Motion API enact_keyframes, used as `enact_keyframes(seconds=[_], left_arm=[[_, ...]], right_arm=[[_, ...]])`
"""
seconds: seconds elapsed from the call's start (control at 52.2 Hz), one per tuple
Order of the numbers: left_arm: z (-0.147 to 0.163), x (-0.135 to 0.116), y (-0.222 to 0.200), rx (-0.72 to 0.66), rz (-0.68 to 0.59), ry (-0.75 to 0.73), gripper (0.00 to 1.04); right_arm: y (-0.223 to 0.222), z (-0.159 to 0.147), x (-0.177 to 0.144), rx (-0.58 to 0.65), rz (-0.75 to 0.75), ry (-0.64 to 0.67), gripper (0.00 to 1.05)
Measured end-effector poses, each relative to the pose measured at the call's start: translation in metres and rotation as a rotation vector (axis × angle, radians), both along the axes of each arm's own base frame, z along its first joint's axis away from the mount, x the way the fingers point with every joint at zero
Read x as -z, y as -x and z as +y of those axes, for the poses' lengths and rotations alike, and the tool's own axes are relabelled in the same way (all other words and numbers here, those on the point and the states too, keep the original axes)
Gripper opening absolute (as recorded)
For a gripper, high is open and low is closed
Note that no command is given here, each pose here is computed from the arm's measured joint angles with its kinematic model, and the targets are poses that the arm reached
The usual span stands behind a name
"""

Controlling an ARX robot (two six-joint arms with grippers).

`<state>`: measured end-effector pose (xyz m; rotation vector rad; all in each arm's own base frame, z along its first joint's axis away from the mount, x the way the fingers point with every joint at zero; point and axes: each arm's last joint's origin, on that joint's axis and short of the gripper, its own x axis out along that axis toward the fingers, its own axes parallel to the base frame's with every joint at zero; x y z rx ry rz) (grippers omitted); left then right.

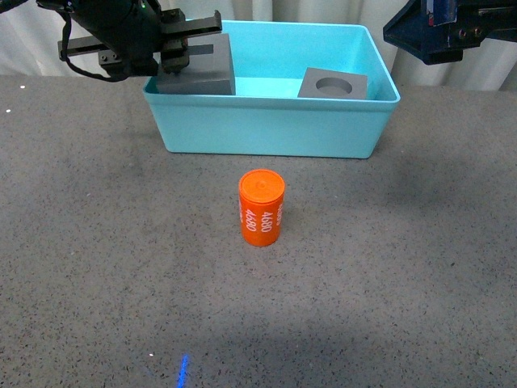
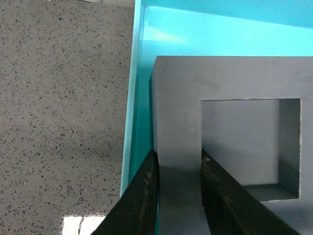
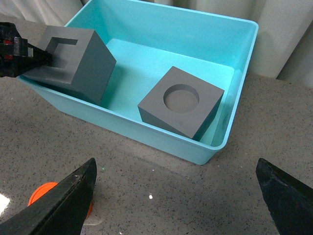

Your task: Place gray and orange parts in blue box

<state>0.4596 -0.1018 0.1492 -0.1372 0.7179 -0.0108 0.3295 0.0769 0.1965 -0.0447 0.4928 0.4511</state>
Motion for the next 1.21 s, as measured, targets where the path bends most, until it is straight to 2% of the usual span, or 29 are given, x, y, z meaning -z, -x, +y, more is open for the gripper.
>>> enact_keyframes(seconds=[0.307, 0.575, 0.766, 0.881, 0.977, 1.207], left_arm=[[0.001, -0.007, -0.001, -0.020, -0.021, 0.002, 0.62], [0.009, -0.040, 0.018, -0.055, -0.147, 0.045, 0.99], [0.022, -0.077, 0.060, -0.073, -0.340, 0.051, 0.98], [0.038, -0.090, 0.108, -0.085, -0.471, 0.058, 0.98], [0.053, -0.081, 0.152, -0.112, -0.504, 0.016, 0.98], [0.076, -0.049, 0.218, -0.183, -0.470, -0.028, 0.98]], right_arm=[[0.000, 0.000, 0.000, 0.000, 0.000, 0.000, 0.95], [0.000, 0.000, 0.000, 0.000, 0.000, 0.000, 0.95], [0.000, 0.000, 0.000, 0.000, 0.000, 0.000, 0.95], [0.000, 0.000, 0.000, 0.000, 0.000, 0.000, 0.95], [0.000, 0.000, 0.000, 0.000, 0.000, 0.000, 0.95], [0.000, 0.000, 0.000, 0.000, 0.000, 0.000, 0.95]])
